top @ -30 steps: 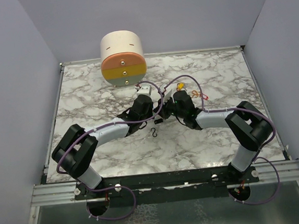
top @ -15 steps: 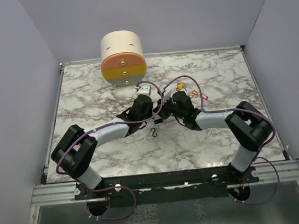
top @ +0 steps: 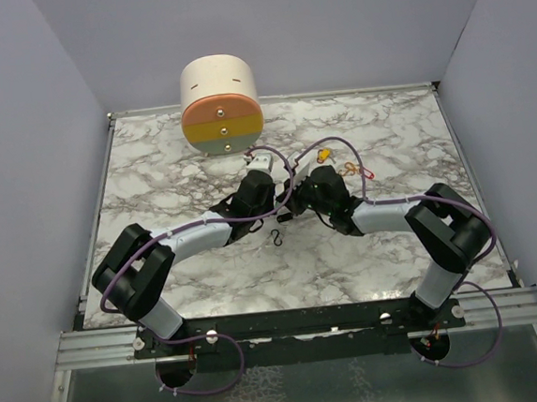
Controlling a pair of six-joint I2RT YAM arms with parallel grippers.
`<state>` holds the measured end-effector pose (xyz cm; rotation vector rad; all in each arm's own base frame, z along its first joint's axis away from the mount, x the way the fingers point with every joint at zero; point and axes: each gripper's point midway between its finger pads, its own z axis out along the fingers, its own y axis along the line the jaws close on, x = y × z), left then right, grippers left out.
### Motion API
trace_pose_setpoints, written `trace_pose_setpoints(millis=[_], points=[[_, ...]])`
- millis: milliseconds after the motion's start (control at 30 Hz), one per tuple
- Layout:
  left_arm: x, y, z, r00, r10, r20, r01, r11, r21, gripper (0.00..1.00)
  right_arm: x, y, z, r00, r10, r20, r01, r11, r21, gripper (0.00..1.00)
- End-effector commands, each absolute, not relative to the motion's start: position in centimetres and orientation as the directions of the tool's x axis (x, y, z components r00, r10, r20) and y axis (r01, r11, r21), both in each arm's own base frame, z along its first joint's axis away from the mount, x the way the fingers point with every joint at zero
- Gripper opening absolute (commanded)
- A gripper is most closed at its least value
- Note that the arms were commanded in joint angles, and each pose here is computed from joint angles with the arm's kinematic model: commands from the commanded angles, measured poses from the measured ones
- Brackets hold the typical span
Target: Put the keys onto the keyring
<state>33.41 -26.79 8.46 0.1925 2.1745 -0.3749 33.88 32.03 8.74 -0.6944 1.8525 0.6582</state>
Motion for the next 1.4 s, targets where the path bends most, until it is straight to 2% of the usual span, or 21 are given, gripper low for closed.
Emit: trace_pose_setpoints(millis=[0,700,800,867,1033,1100,1367], points=[[32.4,-27.3,9.3,-0.59,0.031,-0.807,0.322,0.925,-0.2,0.0,35.2,31.1,10.8,-0.256,-0.137,-0.957,-0.68,0.729,0.078,0.01],[32.1,-27.2,9.6,-0.588,0.043,-0.808,0.334,0.923,-0.194,0.0,35.3,30.0,11.3,-0.241,-0.139,-0.961,-0.649,0.759,0.053,0.01],[32.2,-27.1,9.5,-0.589,0.045,-0.807,0.329,0.925,-0.189,0.07,35.3,29.7,11.7,-0.235,-0.135,-0.963,-0.641,0.766,0.049,0.01],[32.2,-26.9,9.4,-0.591,0.048,-0.805,0.322,0.929,-0.181,0.17,35.3,29.5,11.8,-0.233,-0.139,-0.962,-0.635,0.771,0.043,0.01],[32.3,-26.0,9.5,-0.585,0.038,-0.81,0.289,0.943,-0.165,0.47,35.4,28.7,12.2,-0.23,-0.153,-0.961,-0.612,0.79,0.02,0.01],[32.4,-25.6,9.8,-0.576,0.02,-0.817,0.269,0.949,-0.167,0.54,35.4,28.3,12.3,-0.229,-0.157,-0.961,-0.602,0.798,0.013,0.01],[32.3,-23.4,10.8,-0.544,-0.051,-0.837,0.193,0.964,-0.184,0.6,35.8,27.1,12.3,-0.242,-0.159,-0.957,-0.556,0.831,0.003,0.01]])
